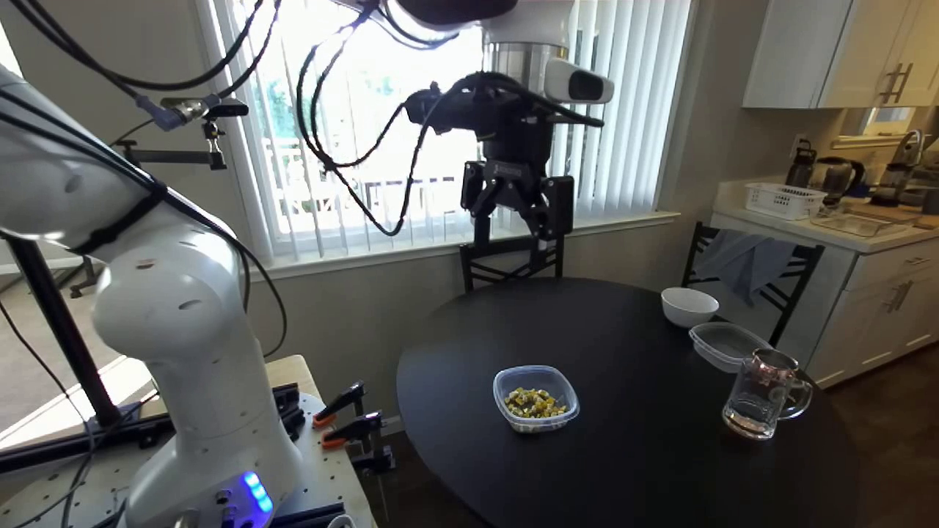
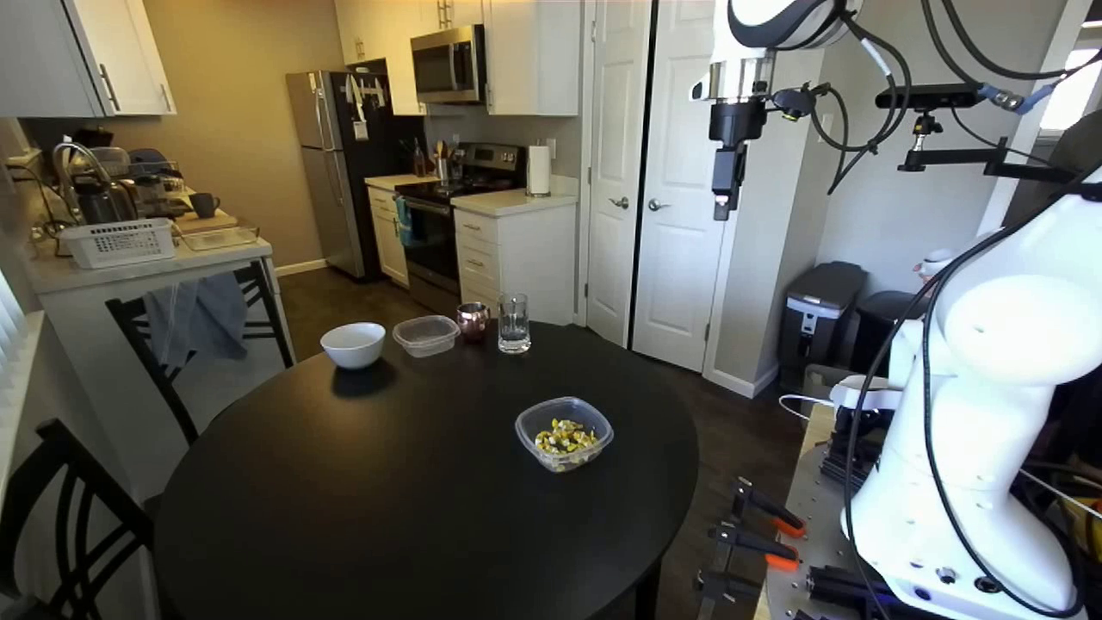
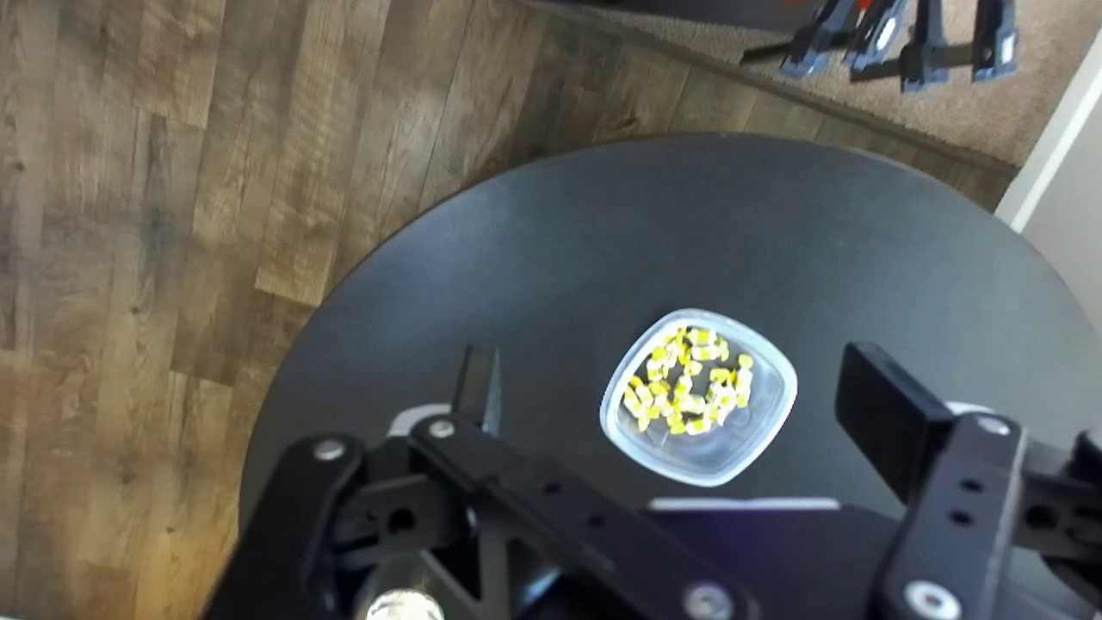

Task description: Pour out the contents from the bowl onto the table

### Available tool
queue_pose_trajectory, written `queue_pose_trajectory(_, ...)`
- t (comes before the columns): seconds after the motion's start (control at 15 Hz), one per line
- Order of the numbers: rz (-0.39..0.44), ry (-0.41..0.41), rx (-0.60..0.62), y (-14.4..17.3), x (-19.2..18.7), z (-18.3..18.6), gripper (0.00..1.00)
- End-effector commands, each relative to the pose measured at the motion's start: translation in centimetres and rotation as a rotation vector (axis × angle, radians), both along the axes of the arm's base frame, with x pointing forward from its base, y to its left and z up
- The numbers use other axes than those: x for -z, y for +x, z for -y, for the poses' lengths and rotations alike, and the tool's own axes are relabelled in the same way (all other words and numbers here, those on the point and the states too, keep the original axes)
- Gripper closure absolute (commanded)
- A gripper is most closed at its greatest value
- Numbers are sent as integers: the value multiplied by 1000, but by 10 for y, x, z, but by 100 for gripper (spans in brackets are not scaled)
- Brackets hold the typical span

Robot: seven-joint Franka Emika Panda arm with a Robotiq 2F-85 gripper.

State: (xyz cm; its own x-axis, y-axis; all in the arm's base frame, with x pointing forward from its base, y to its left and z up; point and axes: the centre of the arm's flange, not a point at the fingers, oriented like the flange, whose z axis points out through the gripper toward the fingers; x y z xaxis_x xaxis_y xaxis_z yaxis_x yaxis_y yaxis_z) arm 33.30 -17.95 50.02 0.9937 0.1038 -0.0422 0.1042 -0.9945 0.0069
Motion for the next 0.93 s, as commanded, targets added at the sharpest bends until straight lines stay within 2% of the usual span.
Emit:
queue_pose_trajectory(0.0, 90, -4, -4, 65, 33, -9, 0)
queue_pose_trajectory(0.2, 119, -33, -6, 107, 70, -25, 0)
queue_pose_trajectory(0.4, 73, -56, 13, 135, 115, -35, 0)
queue_pose_trajectory(0.73, -7, -101, 73, 172, 198, -16, 0)
queue_pose_trajectory(0.87, -40, -108, 85, 178, 218, -5, 0)
